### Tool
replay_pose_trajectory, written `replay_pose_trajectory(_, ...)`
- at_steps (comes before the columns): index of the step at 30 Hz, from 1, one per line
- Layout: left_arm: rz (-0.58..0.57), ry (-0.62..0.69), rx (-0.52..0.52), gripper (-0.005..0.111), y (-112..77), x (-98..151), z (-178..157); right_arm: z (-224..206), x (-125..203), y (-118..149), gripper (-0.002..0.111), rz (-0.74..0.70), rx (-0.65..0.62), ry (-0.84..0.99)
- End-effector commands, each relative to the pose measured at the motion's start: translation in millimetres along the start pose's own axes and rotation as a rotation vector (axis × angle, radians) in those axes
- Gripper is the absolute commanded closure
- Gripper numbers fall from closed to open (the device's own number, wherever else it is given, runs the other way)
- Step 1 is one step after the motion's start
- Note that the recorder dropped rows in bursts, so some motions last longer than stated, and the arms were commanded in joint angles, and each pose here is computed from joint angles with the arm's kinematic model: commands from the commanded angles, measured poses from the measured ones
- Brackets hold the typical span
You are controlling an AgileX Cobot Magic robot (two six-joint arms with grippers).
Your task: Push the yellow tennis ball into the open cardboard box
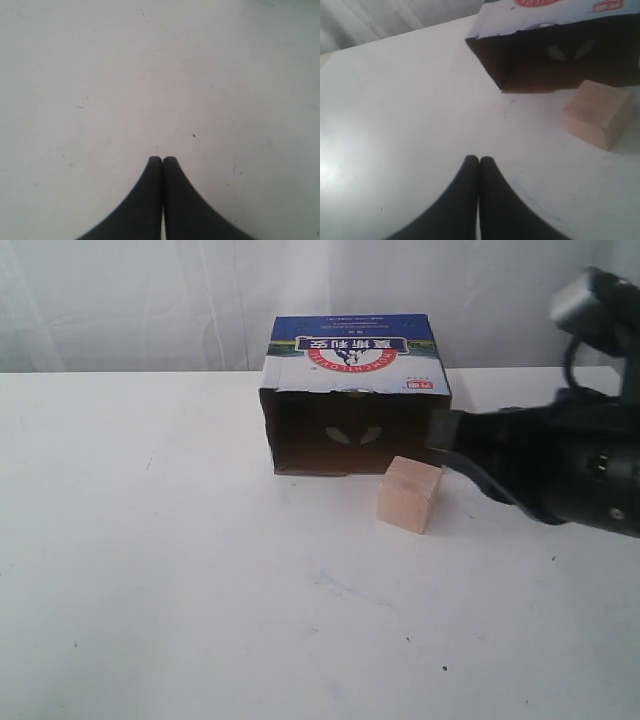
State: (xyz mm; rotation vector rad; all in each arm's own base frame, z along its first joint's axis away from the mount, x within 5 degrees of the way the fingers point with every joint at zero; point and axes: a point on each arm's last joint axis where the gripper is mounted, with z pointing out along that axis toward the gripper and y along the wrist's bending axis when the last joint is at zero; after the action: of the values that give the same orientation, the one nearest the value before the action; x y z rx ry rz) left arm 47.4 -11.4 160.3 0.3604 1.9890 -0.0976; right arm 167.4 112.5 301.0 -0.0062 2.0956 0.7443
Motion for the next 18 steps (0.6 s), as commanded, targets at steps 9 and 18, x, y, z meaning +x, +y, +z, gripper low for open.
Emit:
replay_pose_trajectory(9, 0.006, 0.016, 0.004, 0.107, -0.3, 3, 0, -58, 56, -66, 0.108, 0.071, 0.129, -0.158)
replay_pose_trajectory(18, 0.006, 0.016, 0.004, 0.107, -0.3, 3, 0, -78, 95, -95, 0.108, 0.01, 0.202, -0.282)
